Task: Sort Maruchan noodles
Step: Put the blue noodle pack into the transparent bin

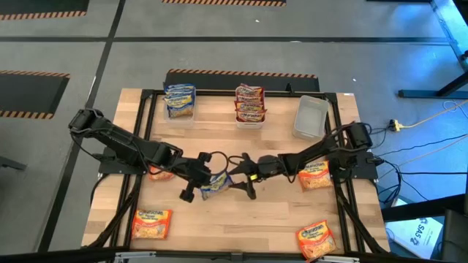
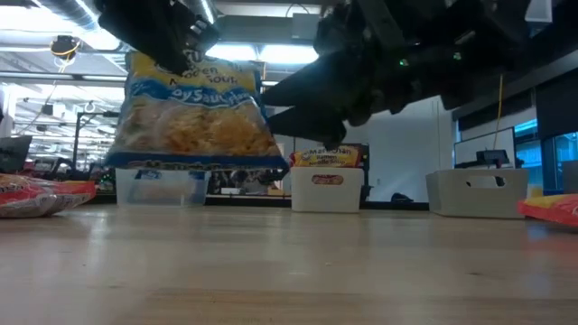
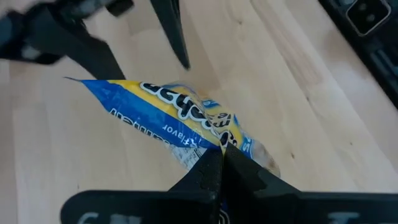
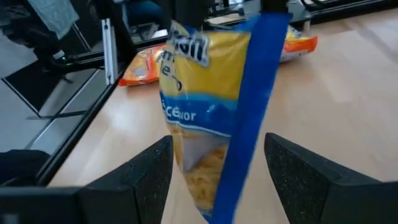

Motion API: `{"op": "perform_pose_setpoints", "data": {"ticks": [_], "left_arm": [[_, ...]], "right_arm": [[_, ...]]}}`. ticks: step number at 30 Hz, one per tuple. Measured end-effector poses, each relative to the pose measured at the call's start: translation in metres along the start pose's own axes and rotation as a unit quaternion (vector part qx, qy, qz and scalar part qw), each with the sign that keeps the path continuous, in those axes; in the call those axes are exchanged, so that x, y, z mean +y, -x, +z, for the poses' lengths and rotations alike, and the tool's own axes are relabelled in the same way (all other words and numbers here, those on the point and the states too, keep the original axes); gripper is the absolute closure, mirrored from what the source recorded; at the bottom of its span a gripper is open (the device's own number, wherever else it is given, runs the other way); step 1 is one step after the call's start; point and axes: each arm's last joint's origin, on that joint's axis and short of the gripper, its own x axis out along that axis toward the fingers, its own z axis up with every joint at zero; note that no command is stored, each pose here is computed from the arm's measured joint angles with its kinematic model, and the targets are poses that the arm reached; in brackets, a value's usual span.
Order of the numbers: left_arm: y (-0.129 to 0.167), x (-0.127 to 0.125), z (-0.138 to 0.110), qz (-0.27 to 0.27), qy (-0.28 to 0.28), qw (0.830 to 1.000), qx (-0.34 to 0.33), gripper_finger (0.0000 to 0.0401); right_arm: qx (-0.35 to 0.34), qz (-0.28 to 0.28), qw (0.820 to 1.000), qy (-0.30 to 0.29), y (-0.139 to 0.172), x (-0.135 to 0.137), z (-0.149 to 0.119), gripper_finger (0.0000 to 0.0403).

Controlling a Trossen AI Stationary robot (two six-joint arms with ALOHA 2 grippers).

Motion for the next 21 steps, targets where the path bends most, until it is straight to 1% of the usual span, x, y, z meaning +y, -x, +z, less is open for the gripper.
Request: {"op": "perform_pose_setpoints", "data": {"ticks": [3,8,11,15,18,21], "left_arm": [[0.0,0.0,0.002,-0.003,-0.007,1.0,-0.008,0.0401],[0.0,0.001,0.002,0.012,-0.02,1.0,-0.009,0.0401],[0.0,0.001,0.003,0.015,-0.025,0.999,-0.015,0.0401],[0.0,0.003,0.003,0.034,-0.024,0.999,-0.015,0.0401],[0.0,0.004,0.003,0.048,-0.024,0.998,-0.014,0.0401],[0.0,0.004,0.003,0.047,-0.008,0.999,-0.014,0.0401]], "right_arm": [[-0.002,-0.003,1.0,-0.005,-0.005,-0.005,0.002,0.0162],[0.002,0.011,1.0,-0.008,-0.011,-0.008,0.003,0.0162],[-0.001,0.038,0.999,-0.007,-0.018,-0.005,0.007,0.0162],[0.002,0.065,0.998,-0.006,-0.027,-0.004,0.01,0.0165],[0.006,0.078,0.997,-0.003,-0.032,-0.003,0.009,0.0193],[0.009,0.071,0.997,-0.004,-0.033,-0.004,0.008,0.0248]]}}
